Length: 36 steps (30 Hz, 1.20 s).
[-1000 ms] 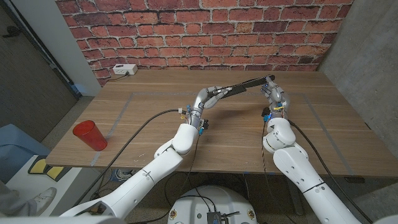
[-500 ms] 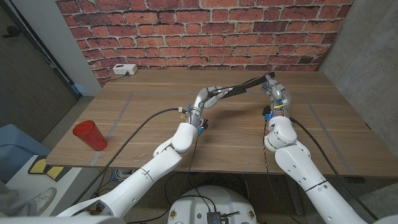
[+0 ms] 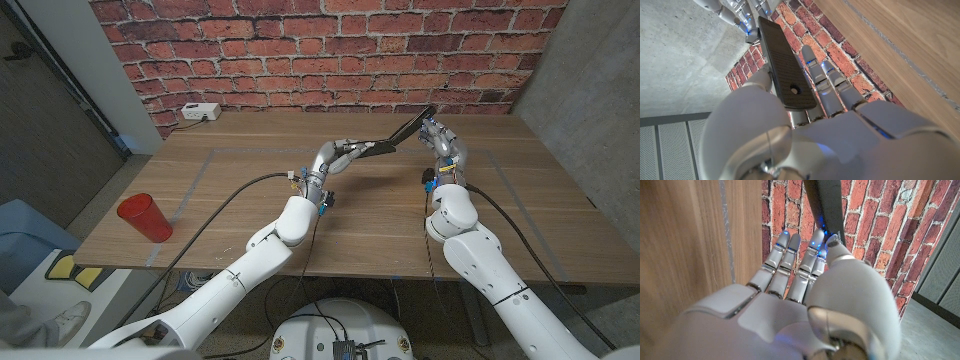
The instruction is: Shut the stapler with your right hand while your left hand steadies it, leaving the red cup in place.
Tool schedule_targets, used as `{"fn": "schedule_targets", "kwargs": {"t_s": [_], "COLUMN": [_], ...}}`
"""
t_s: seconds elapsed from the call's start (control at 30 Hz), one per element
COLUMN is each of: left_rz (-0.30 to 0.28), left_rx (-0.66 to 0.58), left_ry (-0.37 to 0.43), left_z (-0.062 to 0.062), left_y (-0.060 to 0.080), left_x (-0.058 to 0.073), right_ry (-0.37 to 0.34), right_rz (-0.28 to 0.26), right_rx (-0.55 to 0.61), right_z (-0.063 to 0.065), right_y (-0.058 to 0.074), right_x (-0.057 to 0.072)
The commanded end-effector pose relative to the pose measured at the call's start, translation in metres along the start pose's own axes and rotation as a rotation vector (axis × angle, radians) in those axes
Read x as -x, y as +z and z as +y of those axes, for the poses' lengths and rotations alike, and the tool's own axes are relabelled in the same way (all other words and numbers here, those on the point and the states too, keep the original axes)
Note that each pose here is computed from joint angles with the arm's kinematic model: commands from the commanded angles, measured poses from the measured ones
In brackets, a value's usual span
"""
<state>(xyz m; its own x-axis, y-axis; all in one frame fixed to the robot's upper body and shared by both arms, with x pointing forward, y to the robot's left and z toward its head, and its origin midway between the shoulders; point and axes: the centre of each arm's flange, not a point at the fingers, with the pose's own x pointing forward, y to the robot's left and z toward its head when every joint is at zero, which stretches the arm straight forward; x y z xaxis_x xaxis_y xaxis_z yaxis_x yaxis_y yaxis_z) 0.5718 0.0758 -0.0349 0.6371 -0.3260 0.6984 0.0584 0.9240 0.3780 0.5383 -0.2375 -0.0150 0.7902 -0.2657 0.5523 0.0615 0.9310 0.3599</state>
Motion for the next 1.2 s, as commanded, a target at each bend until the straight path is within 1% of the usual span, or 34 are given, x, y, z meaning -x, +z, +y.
{"fn": "schedule_targets", "kwargs": {"t_s": [0.03, 0.2, 0.47, 0.9, 1.03, 1.2], "left_rz": [-0.002, -0.007, -0.002, 0.000, 0.001, 0.005], "left_rx": [-0.024, -0.027, -0.027, -0.021, -0.020, -0.016], "left_ry": [-0.013, -0.014, -0.022, -0.034, -0.033, -0.028], "left_z": [0.000, 0.000, -0.001, -0.002, -0.002, -0.001], "left_y": [0.003, 0.005, 0.004, 0.002, 0.002, 0.000], "left_x": [-0.003, -0.005, -0.006, -0.007, -0.006, -0.004], "right_ry": [0.047, 0.058, 0.053, 0.069, 0.066, 0.066], "right_rz": [-0.041, -0.043, -0.033, -0.072, -0.074, -0.069], "right_rx": [0.048, 0.059, 0.069, 0.145, 0.143, 0.108], "right_z": [0.001, 0.003, 0.004, 0.017, 0.018, 0.016], "right_y": [0.007, 0.007, 0.005, 0.008, 0.007, 0.004], "right_x": [-0.004, -0.004, -0.004, 0.001, 0.002, 0.002]}}
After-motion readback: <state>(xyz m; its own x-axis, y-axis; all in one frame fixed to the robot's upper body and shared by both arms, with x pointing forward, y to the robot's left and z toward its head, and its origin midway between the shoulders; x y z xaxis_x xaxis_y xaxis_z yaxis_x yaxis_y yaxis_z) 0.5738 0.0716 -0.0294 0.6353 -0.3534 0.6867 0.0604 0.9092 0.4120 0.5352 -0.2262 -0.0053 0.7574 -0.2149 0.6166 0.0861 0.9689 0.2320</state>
